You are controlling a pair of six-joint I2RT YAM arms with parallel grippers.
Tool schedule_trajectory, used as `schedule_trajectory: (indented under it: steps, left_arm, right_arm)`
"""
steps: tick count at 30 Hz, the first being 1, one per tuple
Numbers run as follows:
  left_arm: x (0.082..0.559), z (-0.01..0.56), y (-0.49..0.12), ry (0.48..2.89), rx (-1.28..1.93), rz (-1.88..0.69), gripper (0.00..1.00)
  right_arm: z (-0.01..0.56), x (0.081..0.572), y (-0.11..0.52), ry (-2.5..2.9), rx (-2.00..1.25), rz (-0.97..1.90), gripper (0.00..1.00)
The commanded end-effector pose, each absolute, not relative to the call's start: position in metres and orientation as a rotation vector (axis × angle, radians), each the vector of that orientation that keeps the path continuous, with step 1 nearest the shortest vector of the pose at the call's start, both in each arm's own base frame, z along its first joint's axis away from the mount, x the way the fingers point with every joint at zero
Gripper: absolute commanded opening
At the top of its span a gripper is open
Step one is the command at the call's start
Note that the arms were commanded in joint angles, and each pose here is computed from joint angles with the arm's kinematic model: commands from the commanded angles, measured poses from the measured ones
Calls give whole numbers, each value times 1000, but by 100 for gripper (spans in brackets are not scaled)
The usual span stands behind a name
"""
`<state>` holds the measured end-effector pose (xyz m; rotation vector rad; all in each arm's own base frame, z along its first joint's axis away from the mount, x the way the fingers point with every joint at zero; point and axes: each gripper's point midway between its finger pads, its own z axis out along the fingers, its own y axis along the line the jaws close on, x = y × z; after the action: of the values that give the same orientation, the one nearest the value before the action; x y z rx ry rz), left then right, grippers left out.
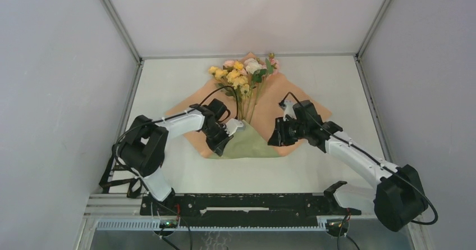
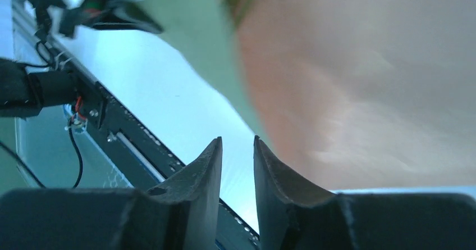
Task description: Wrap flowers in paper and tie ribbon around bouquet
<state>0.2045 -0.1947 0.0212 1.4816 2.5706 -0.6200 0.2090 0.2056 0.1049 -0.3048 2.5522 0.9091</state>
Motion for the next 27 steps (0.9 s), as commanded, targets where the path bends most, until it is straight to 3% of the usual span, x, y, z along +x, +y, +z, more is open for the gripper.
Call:
schedule_trajectory:
  steps: [1, 7, 12, 16, 22, 27]
  left_arm:
    - [220, 29, -202, 2637, 1341, -667, 0]
    - [224, 28, -201, 2654, 1287, -691, 0]
    - [228, 28, -200, 2667, 1269, -670, 6]
    - [234, 33, -191, 2678, 1241, -604, 18]
    - [276, 91, -173, 2584, 1108, -374, 47]
    - [251, 130, -212, 2488, 1191, -571, 49]
  right_arm:
    - [144, 221, 242, 2313, -414, 963, 32]
    - [126, 214, 268, 2295, -488, 1079, 19]
    - [58, 226, 269, 2512, -358, 1035, 10]
    - [22, 228, 254, 2634, -219, 943, 5]
    - [5, 218, 247, 2716, -162, 879, 4]
    - [3, 215, 240, 2747, -86, 830, 3]
